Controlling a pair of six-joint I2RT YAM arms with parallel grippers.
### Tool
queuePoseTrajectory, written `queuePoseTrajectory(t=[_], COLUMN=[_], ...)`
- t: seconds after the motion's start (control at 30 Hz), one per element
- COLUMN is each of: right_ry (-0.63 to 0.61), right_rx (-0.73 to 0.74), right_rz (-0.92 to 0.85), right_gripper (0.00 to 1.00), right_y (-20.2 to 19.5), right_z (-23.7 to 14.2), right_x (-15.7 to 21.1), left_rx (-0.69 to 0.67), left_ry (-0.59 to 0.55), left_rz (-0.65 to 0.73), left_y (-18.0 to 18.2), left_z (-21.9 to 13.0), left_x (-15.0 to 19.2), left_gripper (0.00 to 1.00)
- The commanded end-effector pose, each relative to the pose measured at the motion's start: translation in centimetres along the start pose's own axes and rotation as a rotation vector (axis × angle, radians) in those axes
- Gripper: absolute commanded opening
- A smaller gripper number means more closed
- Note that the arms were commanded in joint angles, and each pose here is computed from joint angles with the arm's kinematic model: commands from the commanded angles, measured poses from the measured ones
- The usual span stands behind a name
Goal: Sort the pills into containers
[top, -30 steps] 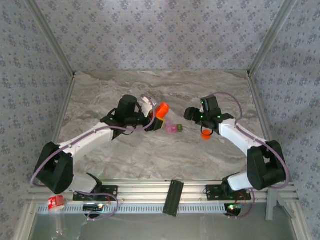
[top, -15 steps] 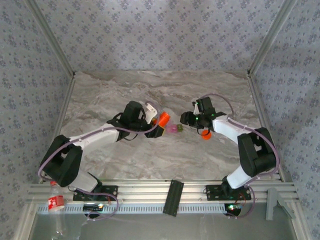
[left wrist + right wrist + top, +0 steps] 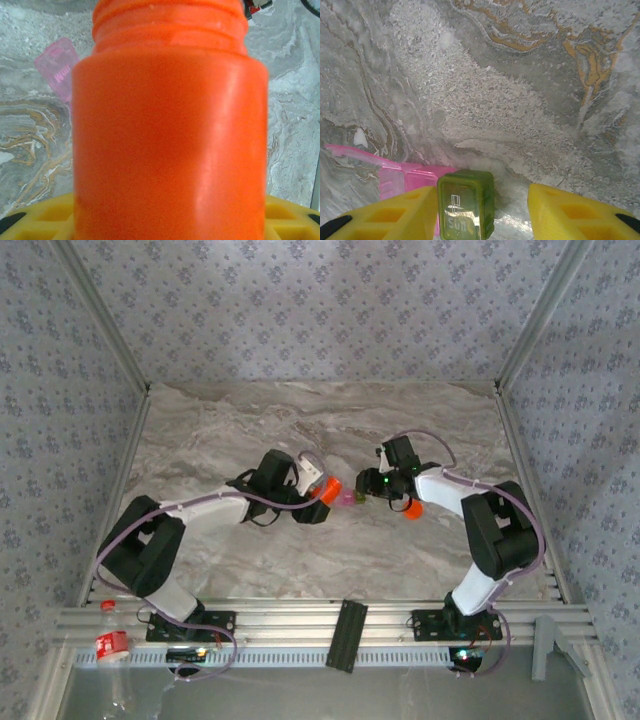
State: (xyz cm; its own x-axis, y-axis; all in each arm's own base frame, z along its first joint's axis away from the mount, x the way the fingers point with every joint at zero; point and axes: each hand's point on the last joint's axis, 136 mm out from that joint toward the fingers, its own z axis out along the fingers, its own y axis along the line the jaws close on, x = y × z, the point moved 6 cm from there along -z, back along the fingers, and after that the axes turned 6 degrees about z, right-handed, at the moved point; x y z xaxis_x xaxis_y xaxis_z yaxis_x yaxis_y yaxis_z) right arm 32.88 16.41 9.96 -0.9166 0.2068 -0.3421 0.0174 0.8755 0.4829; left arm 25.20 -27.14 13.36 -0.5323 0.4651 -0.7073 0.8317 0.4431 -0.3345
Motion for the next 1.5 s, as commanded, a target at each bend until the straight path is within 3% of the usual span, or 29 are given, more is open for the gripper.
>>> queuePoseTrajectory(t=[0.0,0.77,1.47], right_ry=[-0.001,0.03,0.038], right_rx=[0.021,0.034,0.043], right_rz=[-0.03,-0.018,0.002], right_gripper=[0.52,0.47,0.47], right_y=[0.2,-0.4,-1.0], right_z=[0.2,1.2,1.7], right_x=[-0.4,0.5,1.0], left_rx=[0.027,0.02,-0.049], left_ry=[0.011,0.129,0.313], left_rz=[0.002,-0.033,-0.059], left_y=[-0.4,0.7,1.9], left_z=[0.4,2.2,2.7], left_x=[-0.5,0.6,1.3], left_gripper=[0.0,0.0,0.0])
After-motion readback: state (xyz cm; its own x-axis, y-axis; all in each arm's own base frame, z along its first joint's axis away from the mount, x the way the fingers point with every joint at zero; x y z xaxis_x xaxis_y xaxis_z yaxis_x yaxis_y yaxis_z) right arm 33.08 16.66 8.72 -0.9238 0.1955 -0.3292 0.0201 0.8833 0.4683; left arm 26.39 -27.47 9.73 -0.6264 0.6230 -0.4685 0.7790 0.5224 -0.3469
